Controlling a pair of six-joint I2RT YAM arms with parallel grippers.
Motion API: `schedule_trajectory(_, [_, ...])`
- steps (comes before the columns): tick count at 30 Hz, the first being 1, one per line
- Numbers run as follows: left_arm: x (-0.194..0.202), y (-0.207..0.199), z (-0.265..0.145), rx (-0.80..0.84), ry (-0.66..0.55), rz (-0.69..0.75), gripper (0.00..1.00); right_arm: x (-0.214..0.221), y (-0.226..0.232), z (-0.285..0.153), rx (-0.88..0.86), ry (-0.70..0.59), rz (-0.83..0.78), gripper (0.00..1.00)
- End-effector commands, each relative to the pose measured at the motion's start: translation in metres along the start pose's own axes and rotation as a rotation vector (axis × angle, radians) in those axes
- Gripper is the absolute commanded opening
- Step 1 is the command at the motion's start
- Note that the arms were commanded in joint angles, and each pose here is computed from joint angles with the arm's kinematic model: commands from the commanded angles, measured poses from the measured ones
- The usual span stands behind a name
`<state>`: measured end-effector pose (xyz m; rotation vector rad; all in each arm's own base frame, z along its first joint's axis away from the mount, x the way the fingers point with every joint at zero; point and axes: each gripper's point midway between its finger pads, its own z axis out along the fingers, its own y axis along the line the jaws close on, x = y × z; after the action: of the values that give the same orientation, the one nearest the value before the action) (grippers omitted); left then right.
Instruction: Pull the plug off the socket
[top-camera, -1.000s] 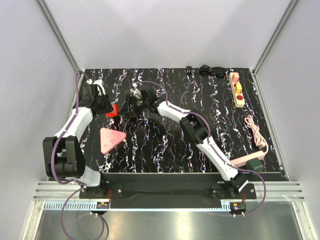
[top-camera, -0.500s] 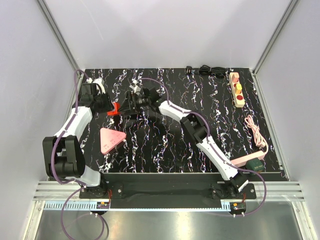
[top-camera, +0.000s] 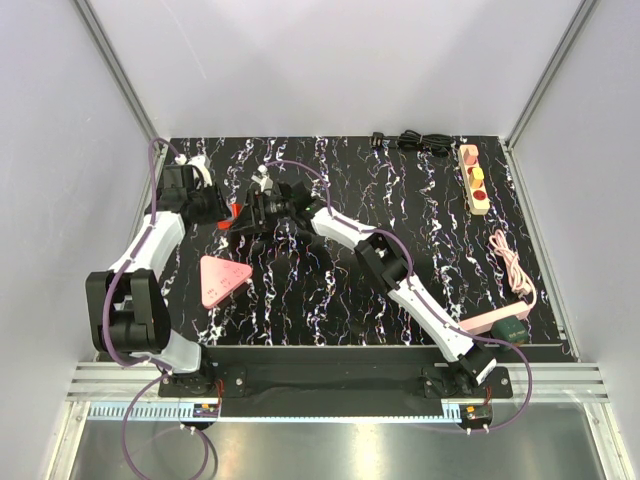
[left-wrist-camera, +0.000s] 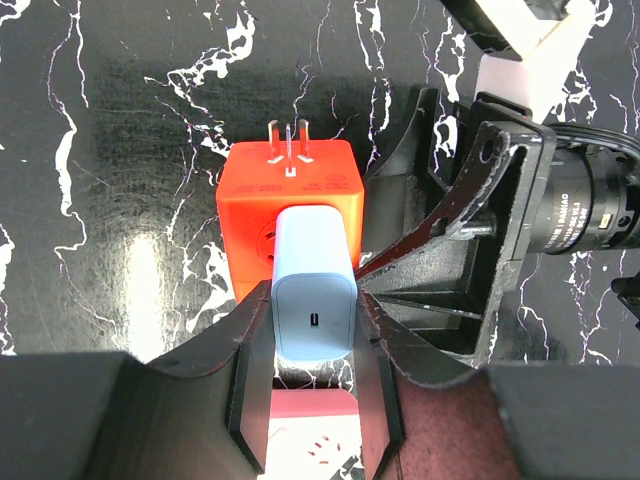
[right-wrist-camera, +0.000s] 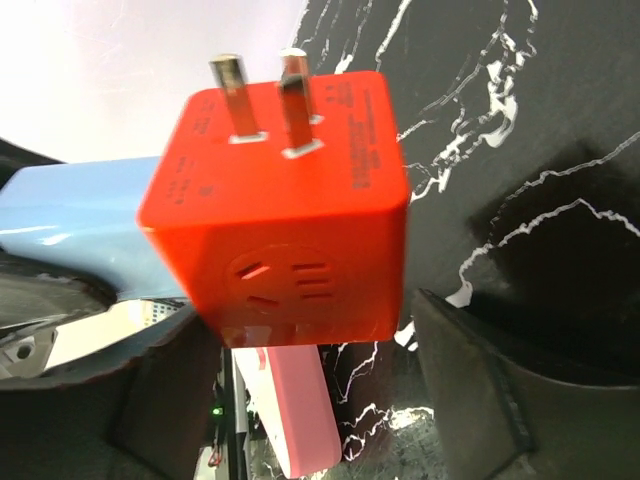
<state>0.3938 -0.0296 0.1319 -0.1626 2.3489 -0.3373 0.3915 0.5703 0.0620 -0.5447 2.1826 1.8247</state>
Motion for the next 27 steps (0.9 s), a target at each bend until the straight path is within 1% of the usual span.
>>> schedule_trajectory(1, [-0.035, -0.014, -0.007, 0.058, -0.094, 0.019, 0.0, -0.017, 0.013, 0.002, -0.019, -0.058, -0.089, 0.77])
schedule_trajectory(2, [-0.035, -0.014, -0.007, 0.058, -0.094, 0.019, 0.0, -0.016, 0.013, 0.003, -0.021, -0.062, -0.102, 0.75])
schedule_trajectory(9, [-0.032, -0.015, -0.003, 0.066, -0.071, 0.016, 0.0, -0.022, 0.022, 0.002, -0.051, -0.073, -0.142, 0.73])
schedule_trajectory(13, [-0.032, -0.016, -0.003, 0.07, -0.067, 0.014, 0.0, -0.021, 0.023, 0.003, -0.057, -0.071, -0.133, 0.65])
schedule_trajectory(15, [-0.032, -0.017, -0.003, 0.074, -0.068, 0.014, 0.0, -0.02, 0.022, 0.003, -0.067, -0.073, -0.119, 0.64])
schedule_trajectory(18, [-0.031, -0.017, -0.002, 0.075, -0.062, 0.013, 0.0, -0.025, 0.024, 0.003, -0.074, -0.091, -0.109, 0.56])
schedule_trajectory(21, [-0.031, -0.016, -0.002, 0.072, -0.061, 0.014, 0.0, -0.028, 0.03, 0.004, -0.091, -0.106, -0.092, 0.37])
schedule_trajectory(22, [-0.031, -0.016, -0.002, 0.072, -0.061, 0.014, 0.0, -0.029, 0.028, 0.005, -0.089, -0.111, -0.079, 0.21])
schedule_trajectory(24, [-0.032, -0.016, -0.002, 0.07, -0.064, 0.014, 0.0, -0.032, 0.029, 0.005, -0.075, -0.12, -0.032, 0.03])
schedule_trajectory(25, [-0.032, -0.015, -0.003, 0.068, -0.065, 0.016, 0.0, -0.033, 0.027, 0.005, -0.061, -0.128, 0.012, 0.0])
schedule_trajectory(27, [-0.034, -0.016, -0.003, 0.073, -0.076, 0.021, 0.0, -0.035, 0.022, 0.005, -0.025, -0.141, 0.072, 0.0])
